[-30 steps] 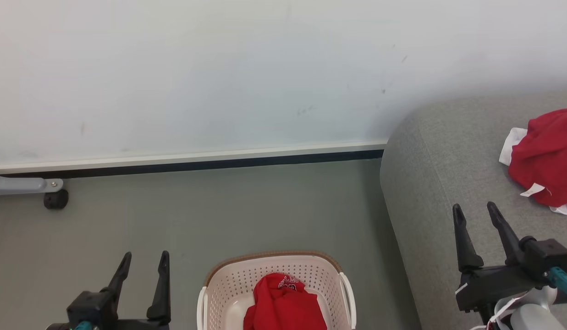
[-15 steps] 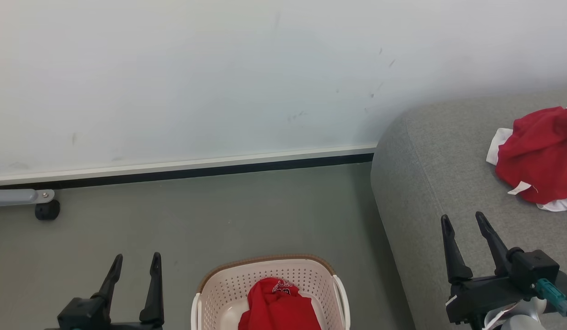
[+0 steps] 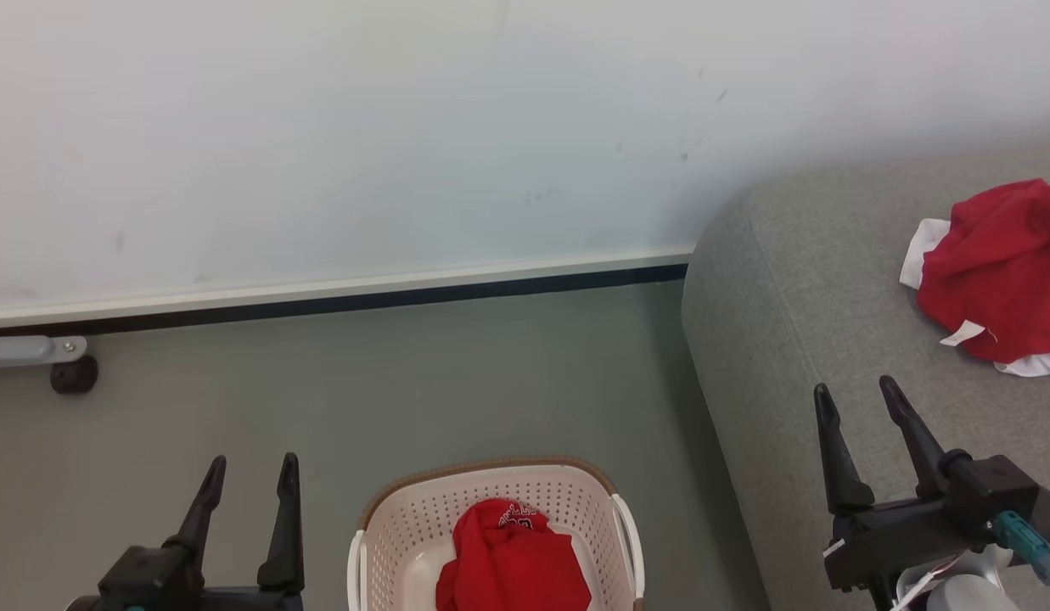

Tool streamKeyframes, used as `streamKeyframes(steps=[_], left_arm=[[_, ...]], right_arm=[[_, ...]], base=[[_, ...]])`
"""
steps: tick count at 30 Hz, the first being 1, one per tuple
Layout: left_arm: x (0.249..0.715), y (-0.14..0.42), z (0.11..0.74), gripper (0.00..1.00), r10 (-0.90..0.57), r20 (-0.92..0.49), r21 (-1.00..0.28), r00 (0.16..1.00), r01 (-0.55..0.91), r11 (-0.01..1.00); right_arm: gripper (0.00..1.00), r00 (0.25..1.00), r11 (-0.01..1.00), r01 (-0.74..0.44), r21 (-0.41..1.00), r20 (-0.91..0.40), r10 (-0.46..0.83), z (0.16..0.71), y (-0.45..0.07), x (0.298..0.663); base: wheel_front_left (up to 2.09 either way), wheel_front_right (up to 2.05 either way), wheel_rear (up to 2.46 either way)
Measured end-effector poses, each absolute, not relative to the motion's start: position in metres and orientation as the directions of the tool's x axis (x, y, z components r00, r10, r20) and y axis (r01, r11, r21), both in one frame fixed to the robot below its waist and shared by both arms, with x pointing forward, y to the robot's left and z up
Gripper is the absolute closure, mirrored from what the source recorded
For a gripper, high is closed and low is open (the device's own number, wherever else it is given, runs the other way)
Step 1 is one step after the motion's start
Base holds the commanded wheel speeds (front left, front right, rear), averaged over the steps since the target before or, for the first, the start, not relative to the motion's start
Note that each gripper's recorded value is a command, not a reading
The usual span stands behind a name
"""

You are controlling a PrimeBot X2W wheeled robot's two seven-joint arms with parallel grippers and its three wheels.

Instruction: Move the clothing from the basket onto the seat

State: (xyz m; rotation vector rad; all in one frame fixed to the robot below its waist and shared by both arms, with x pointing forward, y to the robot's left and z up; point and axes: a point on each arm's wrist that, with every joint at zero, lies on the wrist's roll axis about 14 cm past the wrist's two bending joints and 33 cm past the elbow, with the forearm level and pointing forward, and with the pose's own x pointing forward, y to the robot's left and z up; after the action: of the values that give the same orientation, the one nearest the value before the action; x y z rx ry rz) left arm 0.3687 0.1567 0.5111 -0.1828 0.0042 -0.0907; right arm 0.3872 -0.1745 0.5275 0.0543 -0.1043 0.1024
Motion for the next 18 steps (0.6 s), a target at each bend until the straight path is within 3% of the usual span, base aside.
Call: streamKeyframes(steps=[18], left_arm=[[0.425, 0.130, 0.496, 0.00, -0.178, -0.042, -0.197, 0.983, 0.166, 0.966]], right_arm=[[0.00, 0.991, 0.995, -0.099, 0.015, 0.096, 0.097, 0.516, -0.175, 0.433]], base=[[0.00, 0.00, 0.00]])
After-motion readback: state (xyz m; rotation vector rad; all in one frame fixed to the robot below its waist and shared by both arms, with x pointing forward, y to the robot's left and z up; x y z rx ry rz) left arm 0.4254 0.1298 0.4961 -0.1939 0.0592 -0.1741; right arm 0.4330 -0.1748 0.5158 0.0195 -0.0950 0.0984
